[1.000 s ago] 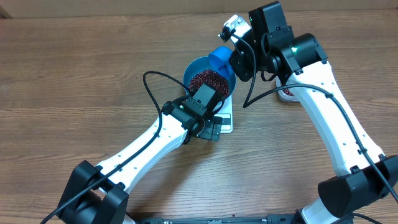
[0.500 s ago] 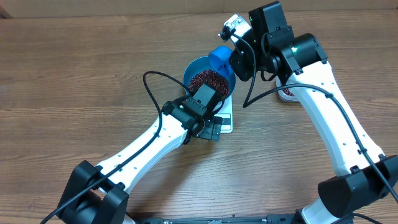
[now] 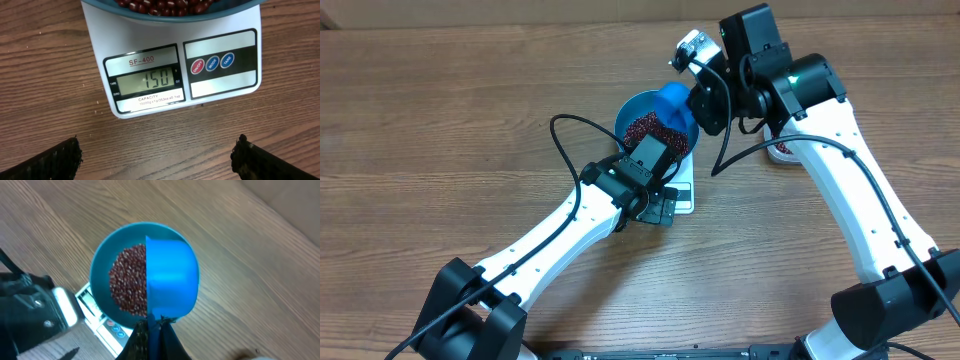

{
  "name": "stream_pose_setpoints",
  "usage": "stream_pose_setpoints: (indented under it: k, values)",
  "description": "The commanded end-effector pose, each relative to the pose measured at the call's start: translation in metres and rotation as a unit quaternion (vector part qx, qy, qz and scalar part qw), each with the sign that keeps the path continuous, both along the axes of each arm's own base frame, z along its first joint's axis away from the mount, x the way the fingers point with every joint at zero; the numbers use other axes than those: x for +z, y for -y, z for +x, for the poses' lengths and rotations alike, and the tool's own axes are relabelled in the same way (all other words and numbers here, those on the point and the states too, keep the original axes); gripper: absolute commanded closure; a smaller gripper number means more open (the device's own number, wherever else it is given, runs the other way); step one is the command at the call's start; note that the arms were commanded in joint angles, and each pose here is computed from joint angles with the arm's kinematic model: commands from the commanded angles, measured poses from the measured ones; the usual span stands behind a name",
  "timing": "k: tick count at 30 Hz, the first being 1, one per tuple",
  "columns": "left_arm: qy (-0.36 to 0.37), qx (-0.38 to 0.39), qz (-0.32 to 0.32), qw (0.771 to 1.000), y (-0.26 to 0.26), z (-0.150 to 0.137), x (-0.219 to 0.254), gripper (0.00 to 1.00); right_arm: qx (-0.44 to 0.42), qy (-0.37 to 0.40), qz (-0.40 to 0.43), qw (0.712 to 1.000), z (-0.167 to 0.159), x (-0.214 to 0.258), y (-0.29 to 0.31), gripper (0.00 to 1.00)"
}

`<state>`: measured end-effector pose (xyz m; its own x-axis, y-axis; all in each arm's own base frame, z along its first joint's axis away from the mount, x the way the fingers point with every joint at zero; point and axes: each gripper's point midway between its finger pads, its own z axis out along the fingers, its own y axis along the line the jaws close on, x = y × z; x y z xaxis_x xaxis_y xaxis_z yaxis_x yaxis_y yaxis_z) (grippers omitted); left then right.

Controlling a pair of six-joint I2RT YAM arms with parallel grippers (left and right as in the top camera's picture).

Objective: Scoop item into bowl and weigh 150g on scale
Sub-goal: 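Tilt the scoop slowly over the bowl to trickle beans in, then lift the blue scoop away from the teal bowl and carry it right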

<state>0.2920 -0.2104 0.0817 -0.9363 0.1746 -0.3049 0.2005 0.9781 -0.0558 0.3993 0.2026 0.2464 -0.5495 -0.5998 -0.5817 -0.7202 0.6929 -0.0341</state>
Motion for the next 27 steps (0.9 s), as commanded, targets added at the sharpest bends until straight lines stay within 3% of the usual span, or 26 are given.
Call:
stream_pose_setpoints:
  k: [1,18,27]
  values:
    - [0.002,-0.008,0.001,1.0,0.0,0.0,0.001,0.0,0.01,0.018,0.027,0.999,0.0,0.018,-0.011,0.96]
    - [0.002,-0.008,0.001,1.0,0.0,0.0,0.001,0.0,-0.04,0.002,0.054,0.998,0.01,0.016,-0.012,0.96]
    - [0.002,-0.008,0.001,1.0,0.0,0.0,0.001,0.0,-0.09,-0.058,0.173,0.979,0.019,0.031,0.008,0.96]
